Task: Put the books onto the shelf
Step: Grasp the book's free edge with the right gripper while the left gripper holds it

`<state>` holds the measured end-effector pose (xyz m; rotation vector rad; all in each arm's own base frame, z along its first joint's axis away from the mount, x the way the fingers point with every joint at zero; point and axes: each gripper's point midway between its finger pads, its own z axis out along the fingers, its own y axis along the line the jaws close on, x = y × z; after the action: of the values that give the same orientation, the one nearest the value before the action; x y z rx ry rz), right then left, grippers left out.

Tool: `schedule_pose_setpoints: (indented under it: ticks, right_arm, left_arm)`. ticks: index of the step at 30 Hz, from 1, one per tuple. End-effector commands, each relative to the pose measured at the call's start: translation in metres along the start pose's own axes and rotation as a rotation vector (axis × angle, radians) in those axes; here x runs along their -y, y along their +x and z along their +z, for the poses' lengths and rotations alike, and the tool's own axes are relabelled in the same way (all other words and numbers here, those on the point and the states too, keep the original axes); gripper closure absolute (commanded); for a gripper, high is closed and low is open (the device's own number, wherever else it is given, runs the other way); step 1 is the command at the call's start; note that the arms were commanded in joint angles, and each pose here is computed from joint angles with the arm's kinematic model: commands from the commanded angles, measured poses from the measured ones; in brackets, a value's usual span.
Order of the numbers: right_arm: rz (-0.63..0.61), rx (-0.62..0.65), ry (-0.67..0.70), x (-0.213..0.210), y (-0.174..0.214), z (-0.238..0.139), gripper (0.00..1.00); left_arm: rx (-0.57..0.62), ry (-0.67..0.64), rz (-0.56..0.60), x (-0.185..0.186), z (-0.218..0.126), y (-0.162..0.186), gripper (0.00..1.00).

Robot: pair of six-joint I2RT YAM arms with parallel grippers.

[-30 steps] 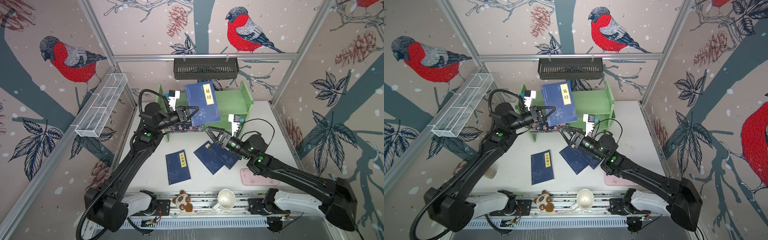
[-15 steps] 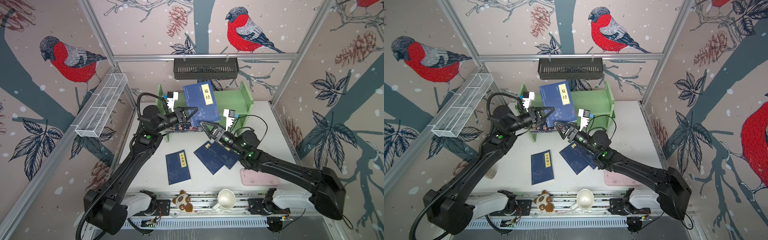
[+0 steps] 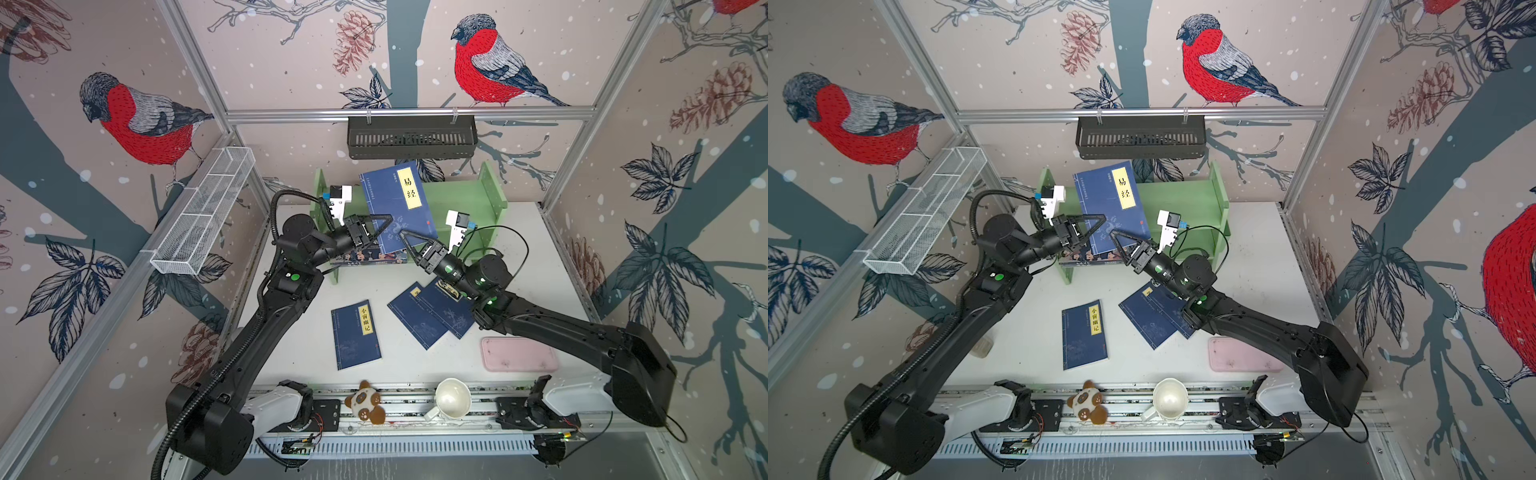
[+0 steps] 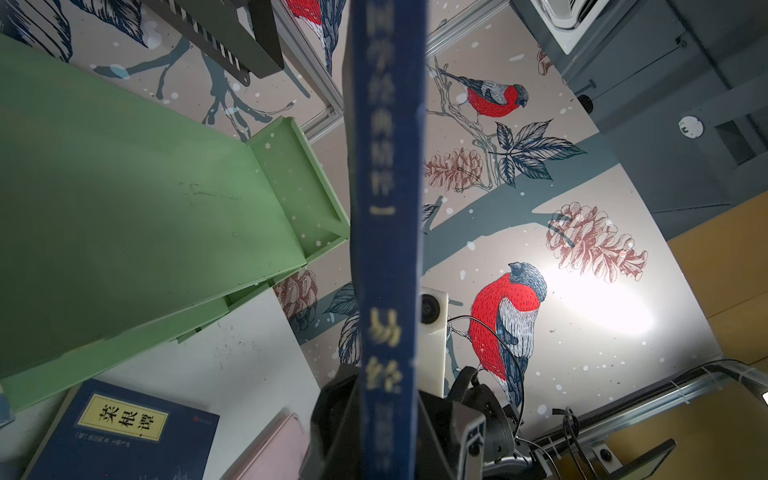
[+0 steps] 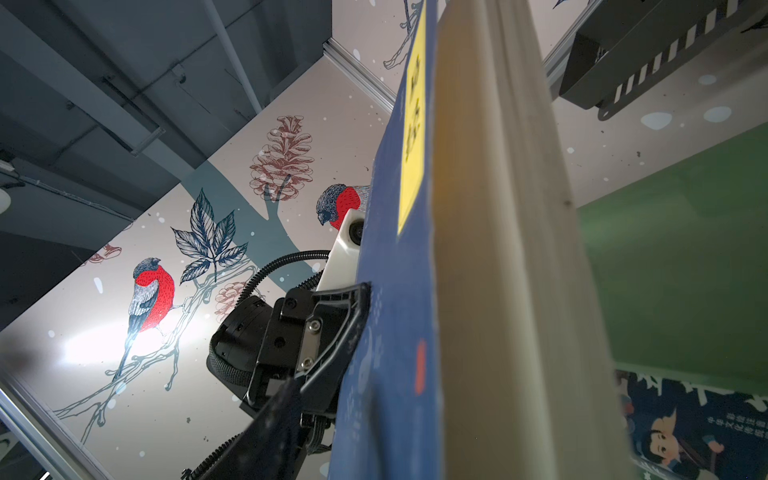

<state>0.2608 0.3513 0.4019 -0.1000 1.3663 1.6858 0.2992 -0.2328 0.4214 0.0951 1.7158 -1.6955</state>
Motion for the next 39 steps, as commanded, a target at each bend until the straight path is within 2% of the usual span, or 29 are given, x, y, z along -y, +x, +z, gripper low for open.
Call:
schedule_pose_setpoints:
  ticks: [1,3,5,6,7,9,10,11,12,14,16,18,23,28,31,36,39]
  right_arm:
    - [0.008,0.037,-0.057,-0.01,-0.009,-0.001,0.59]
    - [0.003,0.029,-0.06,-0.009,-0.009,-0.001,0.75]
    - [0.001,0.017,-0.057,-0.008,-0.009,-0.001,0.87]
    - [-0.004,0.004,-0.049,-0.006,-0.008,-0.001,0.96]
    - [-0.009,-0.005,-0.041,-0.004,-0.009,-0.001,0.98]
    - [-0.023,-0.027,-0.029,-0.003,-0.01,-0.004,0.98]
    - [-0.031,-0.039,-0.02,-0.002,-0.012,-0.005,0.98]
    - [-0.042,-0.055,-0.008,-0.001,-0.014,-0.007,0.98]
    - [-0.056,-0.072,0.0,-0.002,-0.017,-0.01,0.98]
    - [-0.084,-0.117,0.02,-0.003,-0.022,-0.017,0.98]
    - [-0.104,-0.169,0.033,-0.004,-0.025,-0.026,0.98]
    - [-0.123,-0.234,0.046,-0.002,-0.028,-0.037,0.99]
    - [-0.165,-0.374,0.058,-0.002,-0.033,-0.067,0.99]
    - [-0.191,-0.535,0.005,-0.015,-0.021,-0.088,0.99]
    - [-0.208,-0.595,-0.041,-0.026,-0.013,-0.096,0.98]
    - [-0.208,-0.644,-0.119,-0.044,-0.006,-0.106,0.99]
    - [-0.205,-0.669,-0.112,-0.043,-0.003,-0.108,0.98]
  left_arm:
    - [0.018,0.045,0.035,0.012,-0.003,-0.004,1.0]
    - [0.017,0.04,0.028,0.009,-0.003,-0.002,1.0]
    - [0.018,0.034,0.026,0.005,-0.006,0.001,0.98]
    - [0.022,0.03,0.025,0.002,-0.008,0.001,0.94]
    - [0.022,0.023,0.02,-0.002,-0.009,0.004,0.89]
    - [0.02,0.003,0.018,-0.012,-0.015,0.007,0.73]
    - [0.02,-0.004,0.021,-0.015,-0.018,0.008,0.59]
    - [0.018,-0.015,0.028,-0.019,-0.021,0.009,0.41]
    - [0.02,-0.033,0.04,-0.023,-0.026,0.009,0.31]
    - [0.016,-0.051,0.094,-0.026,-0.035,0.011,0.25]
    - [0.002,-0.045,0.147,-0.026,-0.045,0.014,0.22]
    - [-0.016,-0.027,0.18,-0.025,-0.054,0.016,0.23]
    - [-0.173,0.129,0.328,0.008,-0.067,0.037,0.21]
    - [-0.244,0.192,0.417,0.026,-0.073,0.048,0.21]
    - [-0.252,0.182,0.452,0.023,-0.073,0.044,0.21]
    - [-0.237,0.074,0.501,0.01,-0.071,0.029,0.23]
    - [-0.256,0.105,0.471,0.015,-0.071,0.031,0.23]
